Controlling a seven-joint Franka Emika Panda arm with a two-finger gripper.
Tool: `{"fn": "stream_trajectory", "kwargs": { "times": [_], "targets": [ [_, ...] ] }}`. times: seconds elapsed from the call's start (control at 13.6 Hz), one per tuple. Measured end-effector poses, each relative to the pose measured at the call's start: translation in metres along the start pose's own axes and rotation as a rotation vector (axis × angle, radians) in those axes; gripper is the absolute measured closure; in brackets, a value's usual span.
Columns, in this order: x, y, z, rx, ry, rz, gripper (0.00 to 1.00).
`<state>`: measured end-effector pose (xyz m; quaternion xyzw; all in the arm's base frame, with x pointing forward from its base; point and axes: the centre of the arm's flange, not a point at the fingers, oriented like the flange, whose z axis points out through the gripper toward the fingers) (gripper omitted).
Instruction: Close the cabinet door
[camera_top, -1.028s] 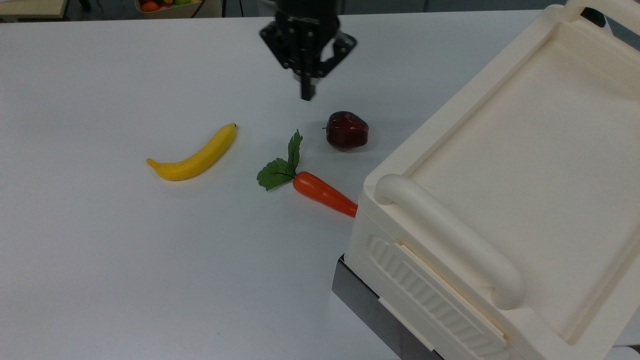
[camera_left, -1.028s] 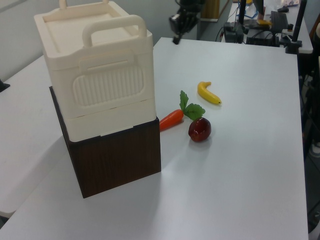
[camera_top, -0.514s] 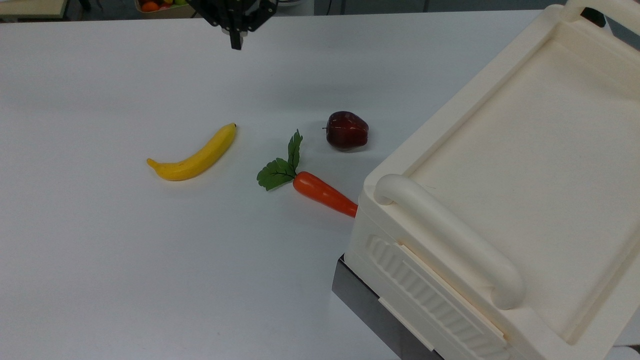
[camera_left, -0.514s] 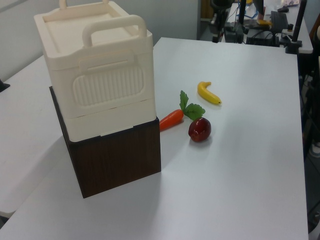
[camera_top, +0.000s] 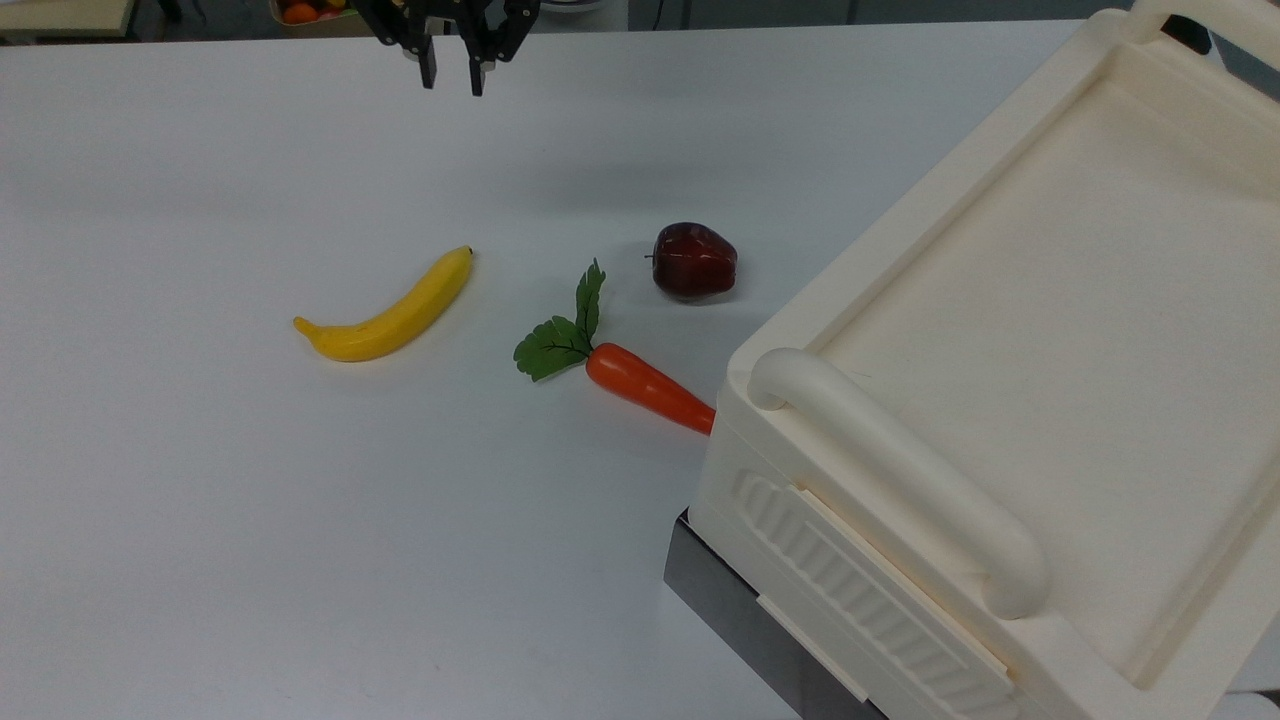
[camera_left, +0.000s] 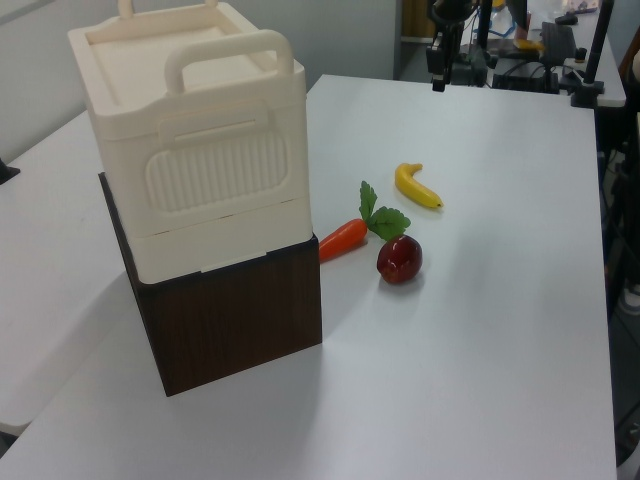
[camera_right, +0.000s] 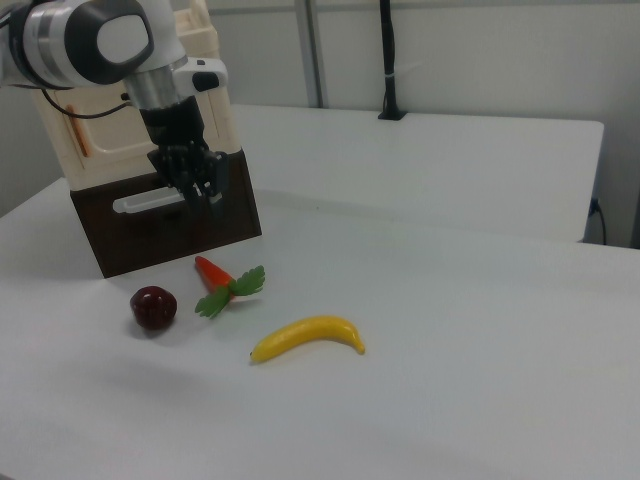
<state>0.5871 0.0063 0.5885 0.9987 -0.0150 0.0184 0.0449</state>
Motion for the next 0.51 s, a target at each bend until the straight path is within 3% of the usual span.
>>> {"fn": "stream_trajectory", "kwargs": {
  "times": [0.37,0.51],
  "targets": [
    [-0.008,0.009,-0.002,-0.002,-0.040,0.014,0.01],
    [-0.012,0.015,-0.005,-0.003,-0.054,0.025,0.00]
  ]
}}
